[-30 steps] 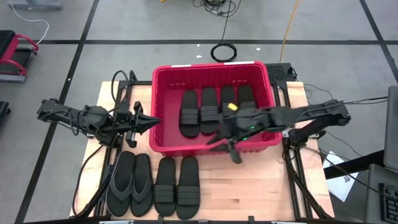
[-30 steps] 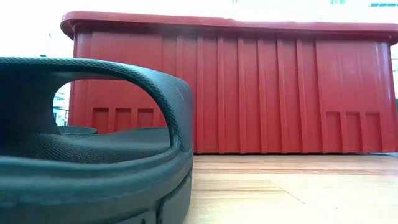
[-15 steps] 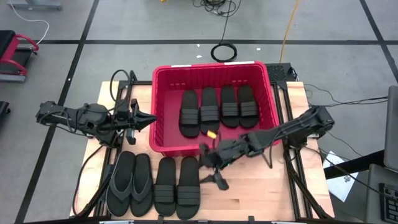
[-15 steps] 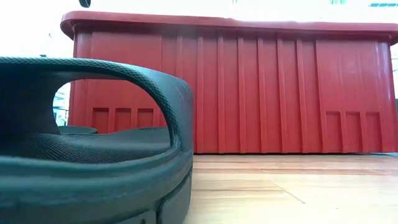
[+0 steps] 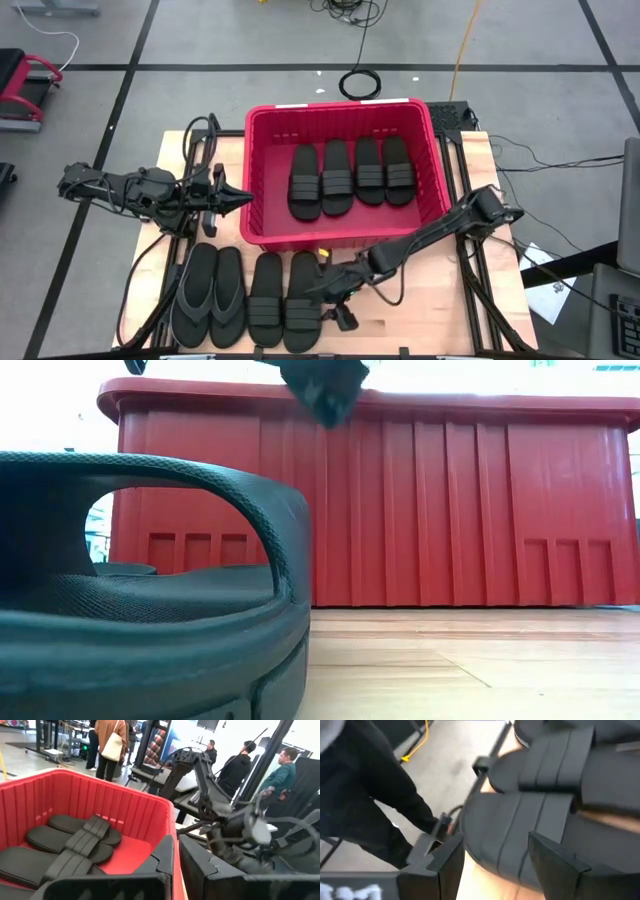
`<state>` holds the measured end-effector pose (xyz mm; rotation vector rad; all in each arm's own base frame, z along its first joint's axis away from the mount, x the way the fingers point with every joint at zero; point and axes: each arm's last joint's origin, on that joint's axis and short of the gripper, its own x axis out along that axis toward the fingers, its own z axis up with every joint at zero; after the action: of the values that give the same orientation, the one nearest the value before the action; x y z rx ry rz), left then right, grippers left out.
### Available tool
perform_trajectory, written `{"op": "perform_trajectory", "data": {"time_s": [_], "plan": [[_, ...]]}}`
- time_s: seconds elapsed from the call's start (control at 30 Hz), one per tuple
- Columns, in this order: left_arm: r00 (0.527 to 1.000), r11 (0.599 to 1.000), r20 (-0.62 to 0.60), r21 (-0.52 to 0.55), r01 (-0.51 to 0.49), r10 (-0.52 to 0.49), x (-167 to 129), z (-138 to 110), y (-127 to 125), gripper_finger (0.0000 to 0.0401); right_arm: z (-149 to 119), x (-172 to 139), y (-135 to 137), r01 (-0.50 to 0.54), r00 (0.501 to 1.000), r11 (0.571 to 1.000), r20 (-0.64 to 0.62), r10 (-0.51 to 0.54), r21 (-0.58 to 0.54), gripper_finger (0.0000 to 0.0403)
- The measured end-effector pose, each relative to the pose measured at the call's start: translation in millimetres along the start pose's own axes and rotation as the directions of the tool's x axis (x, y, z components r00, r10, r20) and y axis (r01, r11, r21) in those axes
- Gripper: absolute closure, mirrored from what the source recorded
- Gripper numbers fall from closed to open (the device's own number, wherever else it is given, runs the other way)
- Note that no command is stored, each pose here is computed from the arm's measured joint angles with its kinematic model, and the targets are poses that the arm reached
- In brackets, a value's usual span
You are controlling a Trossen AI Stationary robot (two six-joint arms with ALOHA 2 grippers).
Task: Pick and place slides into bin
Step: Put the black slide into the red bin
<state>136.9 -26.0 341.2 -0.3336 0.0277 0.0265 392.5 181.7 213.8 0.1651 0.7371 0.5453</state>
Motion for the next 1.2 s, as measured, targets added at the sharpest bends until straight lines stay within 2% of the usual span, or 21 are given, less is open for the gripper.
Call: {"op": "perform_trajectory", "data": {"time_s": [0.13,0.33,0.43,0.57,0.87,1.03,1.2], "plan": [[1.0,1.0,-0.003,-0.01,0.007,-0.007,0.1,-0.1,-0.2,0.0377,-11.1,13.9,-9.0,0.078,0.997,0.987,-0.038,-0.073,0.143,0.0197],[1.0,0.999,-0.007,-0.032,0.029,-0.03,0.0,0.0,-0.9,0.0377,-10.0,13.1,-23.0,0.17,0.985,0.962,-0.024,-0.169,0.215,0.0197],[1.0,0.999,-0.008,-0.039,0.029,-0.029,0.1,-0.1,-0.9,0.0377,-10.3,12.1,-26.7,0.162,0.987,0.961,-0.037,-0.158,0.222,0.0197],[1.0,0.999,-0.008,-0.042,0.029,-0.029,0.0,-0.1,-0.9,0.0377,-16.9,11.5,-27.9,0.109,0.989,0.971,-0.119,-0.085,0.212,0.0197],[1.0,0.999,-0.01,-0.042,0.028,-0.029,0.1,-0.3,-0.9,0.0377,-30.7,26.1,-32.5,0.148,0.979,0.967,-0.171,-0.114,0.206,0.0197],[1.0,0.999,-0.011,-0.034,0.028,-0.028,0.1,-0.4,-0.8,0.0377,-28.8,32.0,-33.9,0.119,0.988,0.973,-0.125,-0.095,0.199,0.0197],[1.0,0.999,-0.014,-0.034,0.026,-0.027,0.1,-0.7,-0.7,0.0377,-24.1,31.7,-37.1,0.131,0.99,0.979,-0.078,-0.12,0.155,0.0197]]}}
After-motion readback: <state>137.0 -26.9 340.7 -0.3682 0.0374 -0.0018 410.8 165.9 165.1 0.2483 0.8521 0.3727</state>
